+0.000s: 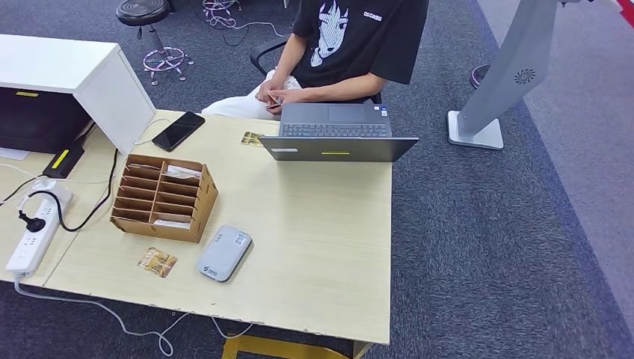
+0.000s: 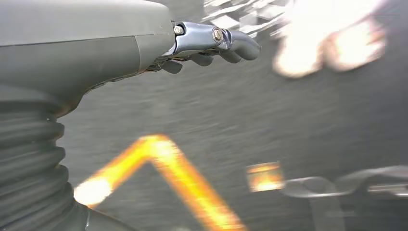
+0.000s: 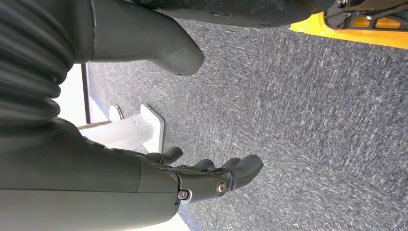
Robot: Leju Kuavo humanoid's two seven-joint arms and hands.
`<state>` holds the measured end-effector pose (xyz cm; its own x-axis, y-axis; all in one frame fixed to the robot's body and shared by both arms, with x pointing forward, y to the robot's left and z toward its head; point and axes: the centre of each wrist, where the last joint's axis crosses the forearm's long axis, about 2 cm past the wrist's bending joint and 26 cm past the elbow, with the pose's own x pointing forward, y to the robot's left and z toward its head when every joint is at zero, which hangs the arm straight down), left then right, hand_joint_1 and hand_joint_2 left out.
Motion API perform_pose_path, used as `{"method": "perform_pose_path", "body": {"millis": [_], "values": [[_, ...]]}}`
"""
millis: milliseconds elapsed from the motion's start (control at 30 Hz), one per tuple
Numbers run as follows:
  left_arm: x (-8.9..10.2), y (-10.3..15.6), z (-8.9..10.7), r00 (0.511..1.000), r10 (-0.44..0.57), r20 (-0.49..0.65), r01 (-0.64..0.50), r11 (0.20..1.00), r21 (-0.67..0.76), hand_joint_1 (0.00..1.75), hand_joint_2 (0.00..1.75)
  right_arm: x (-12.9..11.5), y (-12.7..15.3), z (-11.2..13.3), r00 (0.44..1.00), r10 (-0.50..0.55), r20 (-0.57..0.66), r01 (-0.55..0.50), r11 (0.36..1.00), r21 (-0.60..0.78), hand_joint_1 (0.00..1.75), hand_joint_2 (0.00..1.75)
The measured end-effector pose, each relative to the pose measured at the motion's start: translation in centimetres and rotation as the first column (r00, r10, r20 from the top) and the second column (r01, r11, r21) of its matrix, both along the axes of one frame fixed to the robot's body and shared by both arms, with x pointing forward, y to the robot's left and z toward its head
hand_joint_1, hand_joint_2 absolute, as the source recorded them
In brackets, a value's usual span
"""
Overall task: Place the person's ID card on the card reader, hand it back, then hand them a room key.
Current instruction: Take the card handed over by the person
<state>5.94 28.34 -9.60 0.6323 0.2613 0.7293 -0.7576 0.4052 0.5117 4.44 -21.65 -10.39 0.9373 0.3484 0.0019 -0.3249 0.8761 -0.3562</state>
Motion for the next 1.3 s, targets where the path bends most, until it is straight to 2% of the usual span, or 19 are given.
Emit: {"method": "perform_pose_path", "body": {"millis": [200,400,933,1100,1300], "values": [[1.1,4.5,3.0,0.977,0.083,0.198,-0.138,0.948,0.286,0.00,1.75,-0.1,0.0,0.0,1.000,-0.010,0.012,0.010,1.000,0.000,0.00,1.75],[2.9,7.7,6.9,0.943,-0.020,0.333,-0.144,0.877,0.459,0.00,1.75,0.0,0.0,0.0,1.000,-0.009,0.014,0.009,1.000,0.001,0.00,1.75],[4.7,9.5,11.0,0.886,-0.119,0.448,-0.179,0.804,0.567,0.00,1.75,0.0,0.0,0.0,1.000,-0.009,0.014,0.009,1.000,0.001,0.00,1.75],[5.3,10.0,13.7,0.845,-0.199,0.497,-0.192,0.754,0.628,0.00,1.75,0.0,0.0,0.0,1.000,-0.007,0.016,0.007,1.000,0.005,0.00,1.75],[6.0,9.5,17.8,0.770,-0.328,0.547,-0.204,0.686,0.699,0.00,1.75,-0.1,0.0,0.0,1.000,-0.005,0.013,0.004,1.000,0.020,0.00,1.75]]}}
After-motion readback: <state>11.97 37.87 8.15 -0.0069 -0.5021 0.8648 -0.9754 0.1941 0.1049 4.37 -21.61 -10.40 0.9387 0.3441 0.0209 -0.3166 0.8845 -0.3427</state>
